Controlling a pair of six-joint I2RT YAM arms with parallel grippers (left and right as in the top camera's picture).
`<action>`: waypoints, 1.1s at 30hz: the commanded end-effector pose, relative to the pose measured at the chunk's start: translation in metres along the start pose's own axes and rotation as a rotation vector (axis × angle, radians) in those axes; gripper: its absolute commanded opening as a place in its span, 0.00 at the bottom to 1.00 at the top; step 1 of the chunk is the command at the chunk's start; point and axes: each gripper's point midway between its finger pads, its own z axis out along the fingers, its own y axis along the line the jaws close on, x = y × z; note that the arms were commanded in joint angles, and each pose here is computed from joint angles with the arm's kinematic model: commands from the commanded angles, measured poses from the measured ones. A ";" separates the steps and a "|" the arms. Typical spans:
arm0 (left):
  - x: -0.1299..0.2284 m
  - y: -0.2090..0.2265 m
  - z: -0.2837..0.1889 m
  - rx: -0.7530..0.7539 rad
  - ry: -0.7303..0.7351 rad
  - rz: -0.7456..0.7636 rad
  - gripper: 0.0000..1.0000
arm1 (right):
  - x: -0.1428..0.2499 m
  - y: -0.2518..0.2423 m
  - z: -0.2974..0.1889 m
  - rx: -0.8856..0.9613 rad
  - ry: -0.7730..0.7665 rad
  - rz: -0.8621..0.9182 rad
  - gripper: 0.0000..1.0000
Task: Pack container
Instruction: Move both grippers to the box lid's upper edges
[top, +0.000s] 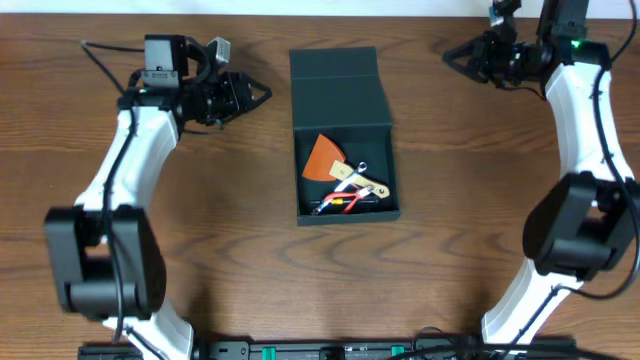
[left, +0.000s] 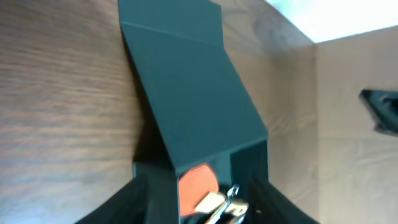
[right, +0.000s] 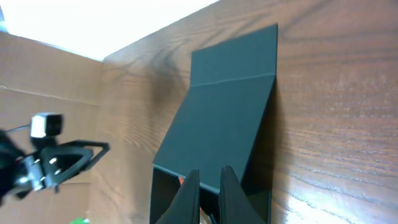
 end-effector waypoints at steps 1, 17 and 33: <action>-0.002 0.007 0.012 0.043 0.022 -0.132 0.31 | 0.006 -0.014 0.012 -0.067 0.042 0.077 0.01; -0.010 0.033 0.053 0.134 0.048 -0.321 0.06 | 0.029 -0.059 0.054 -0.148 0.155 0.265 0.01; -0.005 0.042 0.066 0.223 0.110 -0.396 0.06 | 0.056 -0.103 0.092 -0.202 0.242 0.393 0.01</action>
